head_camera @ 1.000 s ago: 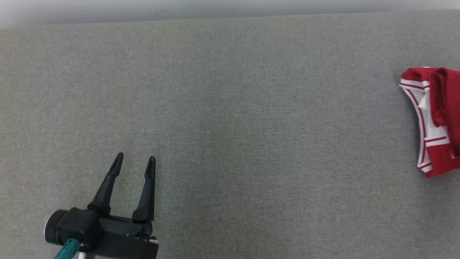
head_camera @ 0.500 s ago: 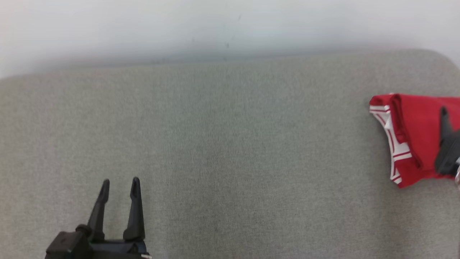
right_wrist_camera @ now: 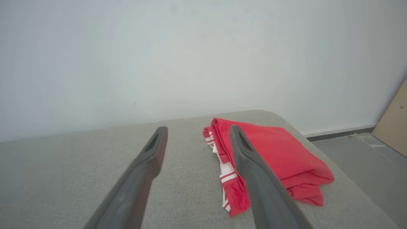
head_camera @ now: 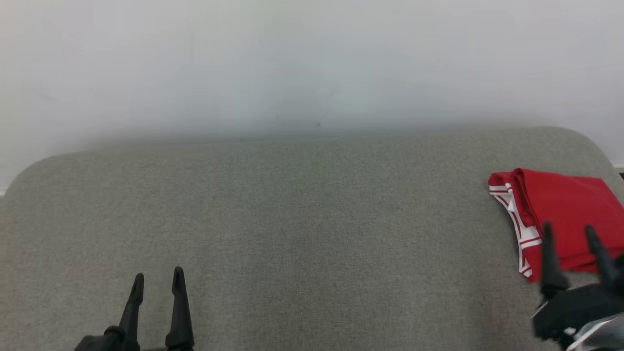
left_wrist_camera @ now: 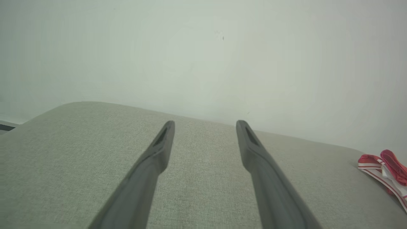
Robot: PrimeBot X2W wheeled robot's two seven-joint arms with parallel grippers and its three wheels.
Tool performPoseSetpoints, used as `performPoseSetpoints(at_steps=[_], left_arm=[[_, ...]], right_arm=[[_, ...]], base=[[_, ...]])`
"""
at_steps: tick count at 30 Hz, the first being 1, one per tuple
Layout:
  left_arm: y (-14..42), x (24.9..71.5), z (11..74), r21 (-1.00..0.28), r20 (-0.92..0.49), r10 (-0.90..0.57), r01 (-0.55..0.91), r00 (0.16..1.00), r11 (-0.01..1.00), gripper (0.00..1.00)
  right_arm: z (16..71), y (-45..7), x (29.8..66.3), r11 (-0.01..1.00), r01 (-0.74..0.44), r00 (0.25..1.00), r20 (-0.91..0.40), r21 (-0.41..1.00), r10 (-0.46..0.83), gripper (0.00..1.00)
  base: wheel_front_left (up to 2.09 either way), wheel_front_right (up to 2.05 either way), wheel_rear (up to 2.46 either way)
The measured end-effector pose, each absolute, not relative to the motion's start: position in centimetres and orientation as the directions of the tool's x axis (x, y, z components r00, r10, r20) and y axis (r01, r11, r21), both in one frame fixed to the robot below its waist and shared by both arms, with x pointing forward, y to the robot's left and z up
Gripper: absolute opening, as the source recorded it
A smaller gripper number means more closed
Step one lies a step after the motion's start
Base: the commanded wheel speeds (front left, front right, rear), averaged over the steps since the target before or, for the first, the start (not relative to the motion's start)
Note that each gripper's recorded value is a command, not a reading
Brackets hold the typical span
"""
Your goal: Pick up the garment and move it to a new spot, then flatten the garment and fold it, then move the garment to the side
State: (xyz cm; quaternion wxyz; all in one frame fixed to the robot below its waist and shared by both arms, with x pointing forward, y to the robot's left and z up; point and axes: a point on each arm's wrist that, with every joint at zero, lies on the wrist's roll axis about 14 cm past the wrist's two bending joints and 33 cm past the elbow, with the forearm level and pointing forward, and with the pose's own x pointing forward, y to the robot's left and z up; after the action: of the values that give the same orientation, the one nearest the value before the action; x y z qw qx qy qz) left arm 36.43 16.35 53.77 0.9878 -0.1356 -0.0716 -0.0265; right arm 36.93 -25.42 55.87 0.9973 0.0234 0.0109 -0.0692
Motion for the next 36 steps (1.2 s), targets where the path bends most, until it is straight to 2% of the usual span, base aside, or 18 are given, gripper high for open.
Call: performPoseSetpoints(at_steps=[1, 6, 16, 24, 36], left_arm=[[16.5, 36.0, 53.5, -0.27, 0.14, -0.027, 0.065, 0.99, 0.961, 1.0], [16.6, 35.3, 53.2, -0.247, 0.134, -0.048, 0.08, 0.99, 0.966, 1.0], [19.0, 33.9, 52.3, -0.218, 0.118, -0.017, 0.042, 0.993, 0.975, 1.0], [20.5, 33.3, 52.2, -0.224, 0.116, 0.039, -0.012, 0.992, 0.975, 1.0], [20.5, 33.3, 52.4, -0.228, 0.122, 0.043, -0.015, 0.992, 0.974, 1.0]], right_arm=[[55.6, -23.0, 36.6, 0.997, 0.066, 0.998, -0.016, 0.037, -0.066, 1.0], [53.9, -19.9, 35.4, 0.997, -0.02, 0.999, -0.037, 0.077, 0.023, 1.0], [52.6, -16.9, 34.0, 0.989, -0.103, 0.993, -0.046, 0.11, 0.108, 1.0], [52.6, -16.4, 33.8, 0.986, -0.117, 0.992, -0.032, 0.115, 0.121, 1.0], [52.2, -16.3, 33.9, 0.985, -0.118, 0.991, -0.043, 0.129, 0.125, 1.0]], base=[[0.0, 0.0, 0.0], [0.0, 0.0, 0.0], [0.0, 0.0, 0.0], [0.0, 0.0, 0.0], [0.0, 0.0, 0.0]])
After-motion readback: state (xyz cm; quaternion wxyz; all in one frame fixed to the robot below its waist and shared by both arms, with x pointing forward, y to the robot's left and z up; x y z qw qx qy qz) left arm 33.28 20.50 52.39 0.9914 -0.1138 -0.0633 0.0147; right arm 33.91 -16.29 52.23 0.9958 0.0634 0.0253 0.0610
